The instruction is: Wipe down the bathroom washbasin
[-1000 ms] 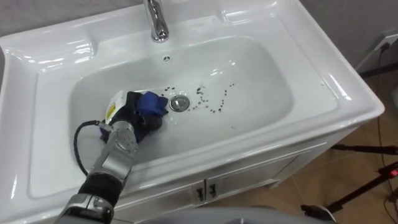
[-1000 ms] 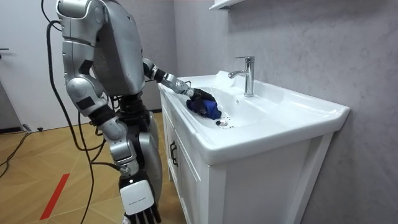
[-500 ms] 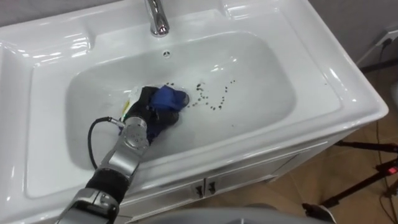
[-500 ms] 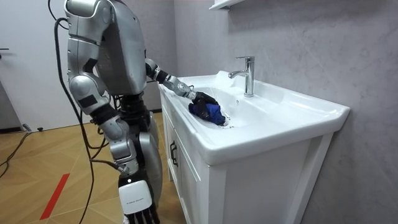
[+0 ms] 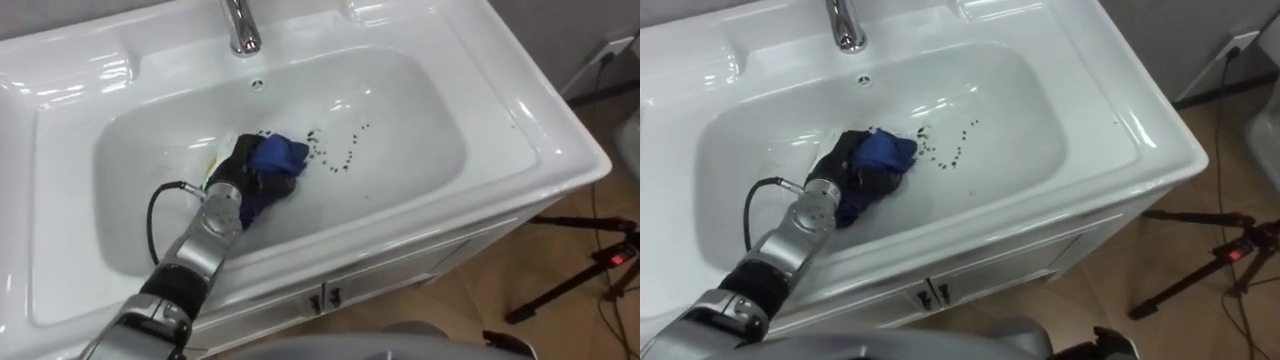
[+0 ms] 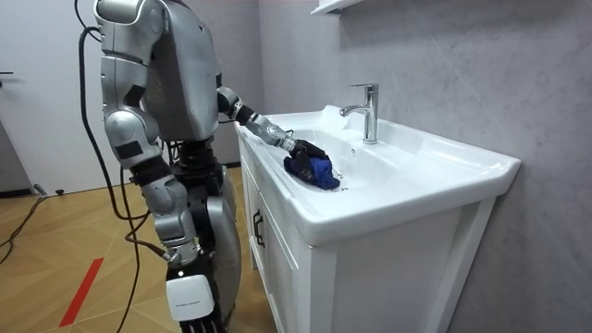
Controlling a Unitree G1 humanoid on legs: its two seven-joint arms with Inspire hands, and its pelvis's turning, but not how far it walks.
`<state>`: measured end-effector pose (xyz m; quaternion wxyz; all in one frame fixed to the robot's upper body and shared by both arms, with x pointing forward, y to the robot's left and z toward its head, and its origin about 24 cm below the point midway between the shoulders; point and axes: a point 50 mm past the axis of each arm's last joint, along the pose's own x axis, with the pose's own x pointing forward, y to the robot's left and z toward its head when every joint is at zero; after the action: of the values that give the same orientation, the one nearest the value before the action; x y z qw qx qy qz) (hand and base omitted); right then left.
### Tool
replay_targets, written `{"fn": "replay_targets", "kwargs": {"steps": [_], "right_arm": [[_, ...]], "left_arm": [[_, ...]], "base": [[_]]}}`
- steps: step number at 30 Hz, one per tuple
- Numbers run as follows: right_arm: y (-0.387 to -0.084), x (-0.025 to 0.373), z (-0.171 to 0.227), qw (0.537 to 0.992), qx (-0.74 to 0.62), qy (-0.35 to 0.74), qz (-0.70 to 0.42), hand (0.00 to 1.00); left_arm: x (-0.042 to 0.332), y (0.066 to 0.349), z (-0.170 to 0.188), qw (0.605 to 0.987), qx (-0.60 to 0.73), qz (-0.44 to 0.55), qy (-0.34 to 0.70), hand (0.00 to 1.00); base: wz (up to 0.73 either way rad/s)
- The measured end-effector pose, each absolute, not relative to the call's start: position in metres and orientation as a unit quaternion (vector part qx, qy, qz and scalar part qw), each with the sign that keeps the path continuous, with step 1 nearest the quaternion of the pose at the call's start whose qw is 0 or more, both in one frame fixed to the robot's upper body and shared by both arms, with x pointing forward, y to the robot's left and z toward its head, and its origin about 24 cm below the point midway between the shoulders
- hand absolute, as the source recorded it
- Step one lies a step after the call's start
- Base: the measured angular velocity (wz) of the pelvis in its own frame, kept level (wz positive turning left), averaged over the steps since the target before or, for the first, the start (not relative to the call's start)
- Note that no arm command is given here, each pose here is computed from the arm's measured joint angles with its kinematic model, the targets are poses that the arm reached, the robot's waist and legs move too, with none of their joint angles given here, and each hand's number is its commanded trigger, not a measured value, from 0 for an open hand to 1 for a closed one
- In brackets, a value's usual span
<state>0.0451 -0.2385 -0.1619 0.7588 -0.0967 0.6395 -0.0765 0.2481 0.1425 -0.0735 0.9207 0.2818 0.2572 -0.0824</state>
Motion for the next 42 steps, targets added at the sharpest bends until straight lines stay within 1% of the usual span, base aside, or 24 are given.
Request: {"fn": "replay_targets", "kwargs": {"steps": [6,11,17,25,42], "right_arm": [[-0.241,0.043,-0.165,0.747,-0.097,0.654,-0.069,0.00],[-0.240,0.036,-0.168,0.725,-0.110,0.678,-0.045,0.00],[-0.238,0.027,-0.169,0.712,-0.106,0.694,-0.034,0.00],[-0.240,0.027,-0.169,0.711,-0.109,0.694,-0.035,0.00],[-0.240,0.025,-0.169,0.706,-0.118,0.698,-0.032,0.00]], "left_arm": [[0.254,0.129,-0.068,0.923,0.273,-0.103,0.251,1.00],[0.263,0.100,-0.057,0.923,0.269,-0.152,0.229,1.00],[0.271,0.086,-0.047,0.924,0.263,-0.178,0.212,1.00],[0.281,0.076,-0.036,0.926,0.259,-0.196,0.195,1.00],[0.282,0.074,-0.035,0.920,0.279,-0.201,0.186,1.00]], "base": [[0.00],[-0.06],[-0.11],[0.00],[0.00]]}}
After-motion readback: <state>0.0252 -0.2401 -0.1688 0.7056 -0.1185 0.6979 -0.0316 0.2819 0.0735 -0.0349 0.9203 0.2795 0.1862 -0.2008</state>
